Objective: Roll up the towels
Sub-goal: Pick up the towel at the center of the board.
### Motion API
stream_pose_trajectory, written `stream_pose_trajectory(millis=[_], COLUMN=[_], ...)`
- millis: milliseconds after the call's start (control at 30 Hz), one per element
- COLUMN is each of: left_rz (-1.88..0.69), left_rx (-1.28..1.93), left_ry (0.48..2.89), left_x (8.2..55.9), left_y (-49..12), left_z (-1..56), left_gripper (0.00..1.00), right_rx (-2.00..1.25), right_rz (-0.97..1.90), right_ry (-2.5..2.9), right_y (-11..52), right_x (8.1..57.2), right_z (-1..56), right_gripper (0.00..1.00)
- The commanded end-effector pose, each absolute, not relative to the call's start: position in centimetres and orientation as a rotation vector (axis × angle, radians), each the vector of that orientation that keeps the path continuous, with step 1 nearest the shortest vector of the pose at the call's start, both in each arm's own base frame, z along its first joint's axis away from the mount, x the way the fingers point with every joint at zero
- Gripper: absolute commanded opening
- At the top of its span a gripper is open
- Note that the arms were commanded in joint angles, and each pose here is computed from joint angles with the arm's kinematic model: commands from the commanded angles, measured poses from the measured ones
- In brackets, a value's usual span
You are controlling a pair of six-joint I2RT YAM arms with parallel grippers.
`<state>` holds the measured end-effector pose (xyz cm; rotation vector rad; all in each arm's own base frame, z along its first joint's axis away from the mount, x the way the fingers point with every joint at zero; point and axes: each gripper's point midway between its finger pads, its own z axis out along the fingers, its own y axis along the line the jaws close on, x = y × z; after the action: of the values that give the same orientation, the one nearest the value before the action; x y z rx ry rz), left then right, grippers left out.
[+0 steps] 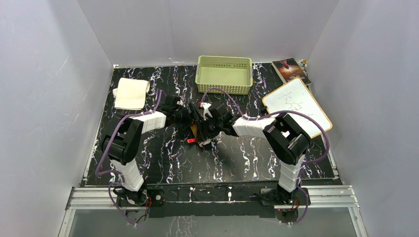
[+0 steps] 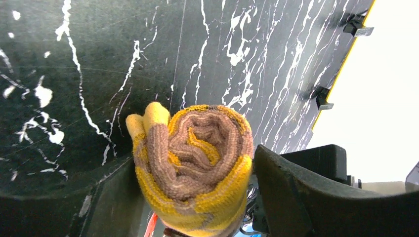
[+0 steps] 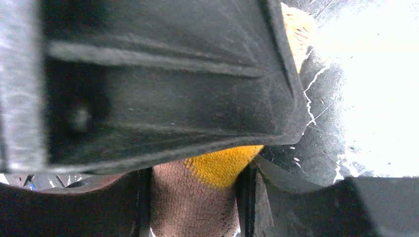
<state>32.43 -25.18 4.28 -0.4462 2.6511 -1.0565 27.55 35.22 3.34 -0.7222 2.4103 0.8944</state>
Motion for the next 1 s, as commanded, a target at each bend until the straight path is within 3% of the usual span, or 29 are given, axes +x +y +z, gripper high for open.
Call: stream_pose_trajectory(millis=[0, 367, 600, 633, 667, 700, 967], left_rz=[-1.173, -1.164, -1.181, -1.193, -1.2, -1.204, -1.261], left_rx=[-0.477, -0.463, -0.306, -0.266, -0.23, -0.192, 0.168], left_ry=[2.626, 2.613, 2.534, 2.526, 2.518, 2.508, 2.335], left_x=[32.1, 31.2, 33.3, 33.7, 34.2, 34.8, 41.6], left_y=[-27.0, -26.7, -27.5, -27.8, -28.2, -28.5, -32.4], left_z=[5.3, 5.7, 8.0, 8.4, 8.9, 9.4, 16.7], left_gripper=[0.69, 0.54, 0.31, 0.31, 0.3, 0.29, 0.26], right_rx=[-0.779, -0.778, -0.694, -0.659, -0.63, -0.598, -0.264], right_rz=[0.79, 0.802, 0.767, 0.755, 0.747, 0.742, 0.644], right_ry=[2.67, 2.61, 2.519, 2.491, 2.453, 2.412, 2.089], right_y=[31.7, 32.7, 31.3, 30.7, 30.1, 29.5, 20.6], right_x=[22.6, 23.8, 26.4, 27.4, 28.4, 29.2, 34.1], right_z=[-2.7, -1.4, 2.4, 3.6, 5.1, 6.7, 19.4], right_gripper=[0.51, 0.52, 0.74, 0.81, 0.95, 0.98, 0.98])
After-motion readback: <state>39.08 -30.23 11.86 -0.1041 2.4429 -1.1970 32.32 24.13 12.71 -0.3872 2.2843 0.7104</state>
